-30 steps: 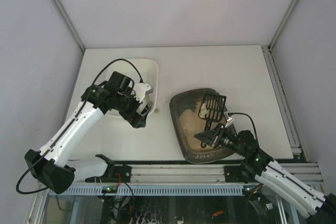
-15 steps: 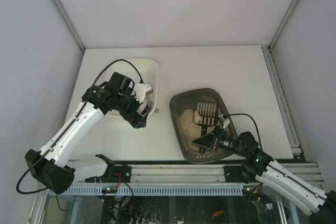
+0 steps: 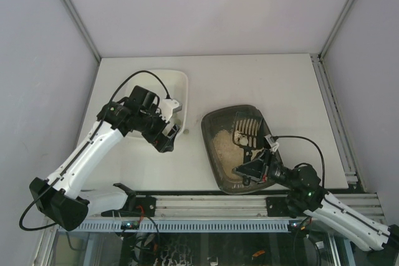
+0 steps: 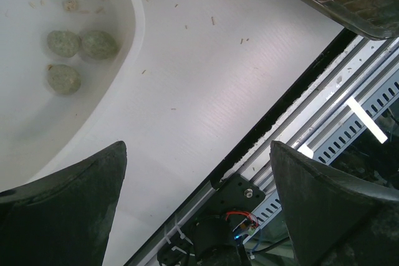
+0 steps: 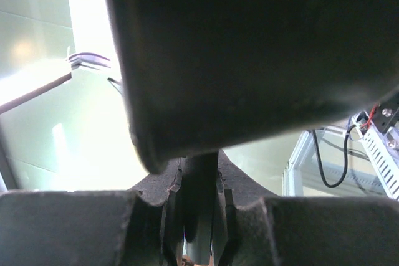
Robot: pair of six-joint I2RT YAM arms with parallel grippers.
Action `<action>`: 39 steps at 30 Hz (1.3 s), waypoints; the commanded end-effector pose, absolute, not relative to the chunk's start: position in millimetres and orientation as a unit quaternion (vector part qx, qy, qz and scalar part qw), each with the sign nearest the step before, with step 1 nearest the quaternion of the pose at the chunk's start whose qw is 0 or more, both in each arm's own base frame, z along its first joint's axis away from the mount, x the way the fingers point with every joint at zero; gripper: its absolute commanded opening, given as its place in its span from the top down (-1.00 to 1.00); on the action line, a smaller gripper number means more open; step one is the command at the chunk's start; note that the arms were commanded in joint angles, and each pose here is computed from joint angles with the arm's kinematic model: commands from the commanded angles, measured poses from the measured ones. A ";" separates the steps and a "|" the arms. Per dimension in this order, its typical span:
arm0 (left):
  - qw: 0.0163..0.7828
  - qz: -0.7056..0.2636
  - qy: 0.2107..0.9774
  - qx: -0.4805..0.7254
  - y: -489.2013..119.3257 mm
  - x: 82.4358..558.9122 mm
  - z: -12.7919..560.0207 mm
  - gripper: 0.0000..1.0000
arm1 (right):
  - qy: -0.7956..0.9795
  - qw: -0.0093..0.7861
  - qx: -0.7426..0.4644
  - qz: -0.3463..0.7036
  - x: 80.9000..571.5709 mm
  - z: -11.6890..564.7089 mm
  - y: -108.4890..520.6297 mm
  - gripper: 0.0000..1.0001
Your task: Clean the litter box
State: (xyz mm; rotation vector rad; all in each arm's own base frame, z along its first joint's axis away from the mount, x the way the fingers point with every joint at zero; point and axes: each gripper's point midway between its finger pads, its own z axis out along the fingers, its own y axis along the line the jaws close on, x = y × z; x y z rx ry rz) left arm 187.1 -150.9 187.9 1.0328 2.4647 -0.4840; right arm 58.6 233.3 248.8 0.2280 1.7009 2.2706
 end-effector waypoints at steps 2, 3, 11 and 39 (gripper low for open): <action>0.222 -0.183 0.883 0.370 -153.6 188.5 189.9 -0.99 | 0.632 0.140 0.104 0.755 69.6 183.2 243.3 1.00; 0.221 -0.183 0.884 0.370 -153.5 188.4 189.7 -0.99 | 0.634 0.142 0.108 0.752 71.5 181.6 243.5 1.00; 0.219 -0.183 0.885 0.369 -153.9 188.8 188.8 -0.99 | 0.645 0.145 0.176 0.729 95.0 169.4 240.4 1.00; 0.200 -0.168 0.896 0.360 -152.5 196.5 178.3 -0.99 | 0.758 0.164 0.130 0.617 85.6 121.9 232.1 1.00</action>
